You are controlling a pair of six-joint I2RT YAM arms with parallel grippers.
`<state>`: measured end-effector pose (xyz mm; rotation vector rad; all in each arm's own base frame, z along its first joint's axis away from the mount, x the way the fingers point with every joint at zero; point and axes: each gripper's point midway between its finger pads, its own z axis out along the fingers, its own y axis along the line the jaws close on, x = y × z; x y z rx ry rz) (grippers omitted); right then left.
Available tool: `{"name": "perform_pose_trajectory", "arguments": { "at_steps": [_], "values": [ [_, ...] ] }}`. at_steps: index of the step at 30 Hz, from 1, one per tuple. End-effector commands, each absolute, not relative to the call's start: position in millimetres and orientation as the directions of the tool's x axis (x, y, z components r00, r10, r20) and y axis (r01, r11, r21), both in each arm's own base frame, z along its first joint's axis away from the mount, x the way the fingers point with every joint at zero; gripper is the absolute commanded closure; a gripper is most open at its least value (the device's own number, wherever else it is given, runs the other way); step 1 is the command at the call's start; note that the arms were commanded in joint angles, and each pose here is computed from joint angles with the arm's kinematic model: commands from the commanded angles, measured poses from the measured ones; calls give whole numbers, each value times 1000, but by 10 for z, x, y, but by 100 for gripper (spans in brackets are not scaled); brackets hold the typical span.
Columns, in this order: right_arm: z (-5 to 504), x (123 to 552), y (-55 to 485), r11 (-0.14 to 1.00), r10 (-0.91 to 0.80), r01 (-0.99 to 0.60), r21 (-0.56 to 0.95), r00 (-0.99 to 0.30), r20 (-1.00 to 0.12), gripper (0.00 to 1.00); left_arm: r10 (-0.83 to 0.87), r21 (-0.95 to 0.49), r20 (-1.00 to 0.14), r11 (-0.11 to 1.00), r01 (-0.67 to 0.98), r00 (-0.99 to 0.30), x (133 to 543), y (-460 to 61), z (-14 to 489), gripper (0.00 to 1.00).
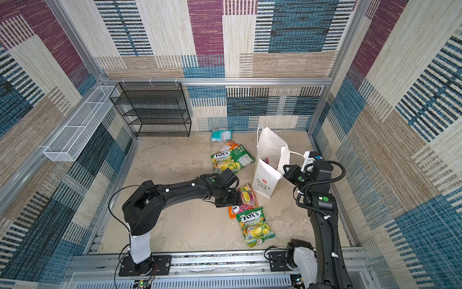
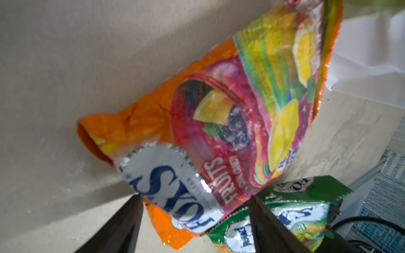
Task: Place the snacks into the paper bag
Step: Pick up the snack from the center of the table.
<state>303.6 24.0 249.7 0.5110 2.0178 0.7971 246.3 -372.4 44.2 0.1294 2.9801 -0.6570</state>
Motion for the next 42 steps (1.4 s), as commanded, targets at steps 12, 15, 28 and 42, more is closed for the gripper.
{"name": "perform_pose_trajectory", "arguments": {
  "at_steps": [12,15,28,42],
  "values": [
    [2516,3015,286,704,609,29,709,-538,-583,100,22,-466,-134,881,82,-991,2558,-3833,367,66],
    [2499,3015,288,703,609,30,710,-541,-581,100,15,-489,-132,869,79,-991,2556,-3867,434,82],
    [2533,3018,286,706,607,24,708,-536,-587,100,-60,-575,-228,814,84,-972,2610,-3822,1201,100],
    [2559,3057,294,704,603,12,710,-538,-589,100,-88,-556,-513,792,252,-854,2559,-3377,2630,100]
  ]
}}
